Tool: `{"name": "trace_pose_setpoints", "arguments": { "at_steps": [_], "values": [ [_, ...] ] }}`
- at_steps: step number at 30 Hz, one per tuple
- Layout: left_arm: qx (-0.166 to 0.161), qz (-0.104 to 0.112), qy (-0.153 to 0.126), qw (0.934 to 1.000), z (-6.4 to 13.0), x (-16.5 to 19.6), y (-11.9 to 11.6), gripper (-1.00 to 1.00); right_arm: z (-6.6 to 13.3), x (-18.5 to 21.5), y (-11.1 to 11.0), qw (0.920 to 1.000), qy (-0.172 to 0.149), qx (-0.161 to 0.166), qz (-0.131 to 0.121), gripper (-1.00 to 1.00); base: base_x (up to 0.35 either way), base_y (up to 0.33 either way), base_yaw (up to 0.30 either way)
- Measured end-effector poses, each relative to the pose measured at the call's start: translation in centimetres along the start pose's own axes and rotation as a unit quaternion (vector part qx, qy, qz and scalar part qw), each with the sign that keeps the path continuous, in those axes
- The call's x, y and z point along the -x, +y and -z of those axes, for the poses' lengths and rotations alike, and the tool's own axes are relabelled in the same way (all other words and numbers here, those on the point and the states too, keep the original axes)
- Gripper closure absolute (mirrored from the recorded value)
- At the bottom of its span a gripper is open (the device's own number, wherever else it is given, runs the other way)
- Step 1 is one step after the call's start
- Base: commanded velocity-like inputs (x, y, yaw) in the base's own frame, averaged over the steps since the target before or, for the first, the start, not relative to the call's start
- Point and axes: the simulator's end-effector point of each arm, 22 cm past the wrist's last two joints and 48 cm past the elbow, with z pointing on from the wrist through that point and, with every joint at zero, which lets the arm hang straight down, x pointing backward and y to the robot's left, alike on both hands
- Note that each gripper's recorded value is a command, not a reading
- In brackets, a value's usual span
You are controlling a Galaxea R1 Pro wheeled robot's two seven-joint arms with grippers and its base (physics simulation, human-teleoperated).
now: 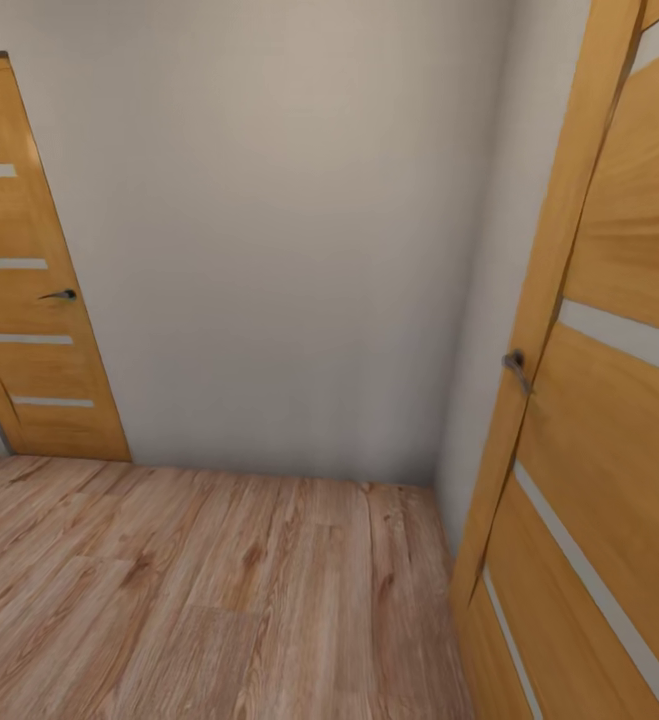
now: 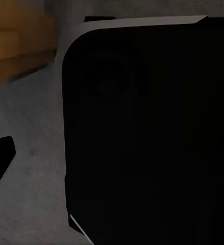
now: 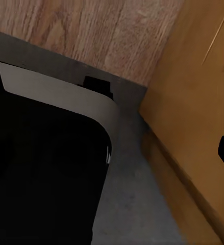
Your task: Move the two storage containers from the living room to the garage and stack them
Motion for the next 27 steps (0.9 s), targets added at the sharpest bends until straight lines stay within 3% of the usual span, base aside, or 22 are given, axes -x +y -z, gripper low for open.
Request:
{"name": "trace_pose_setpoints", "arguments": {
  "at_steps": [20,27],
  "values": [
    [0.0,0.0,0.0,1.0,0.0,0.0,-0.02,-1.0,0.0,0.02,0.06,1.0,0.0,0.0,0.0,-1.0,0.316,0.0,0.0],
    [0.0,0.0,0.0,1.0,-0.01,0.03,-0.01,-1.0,-0.02,0.02,0.06,1.0,0.0,0.001,0.0,-1.0,0.098,0.0,0.0]
  ]
}}
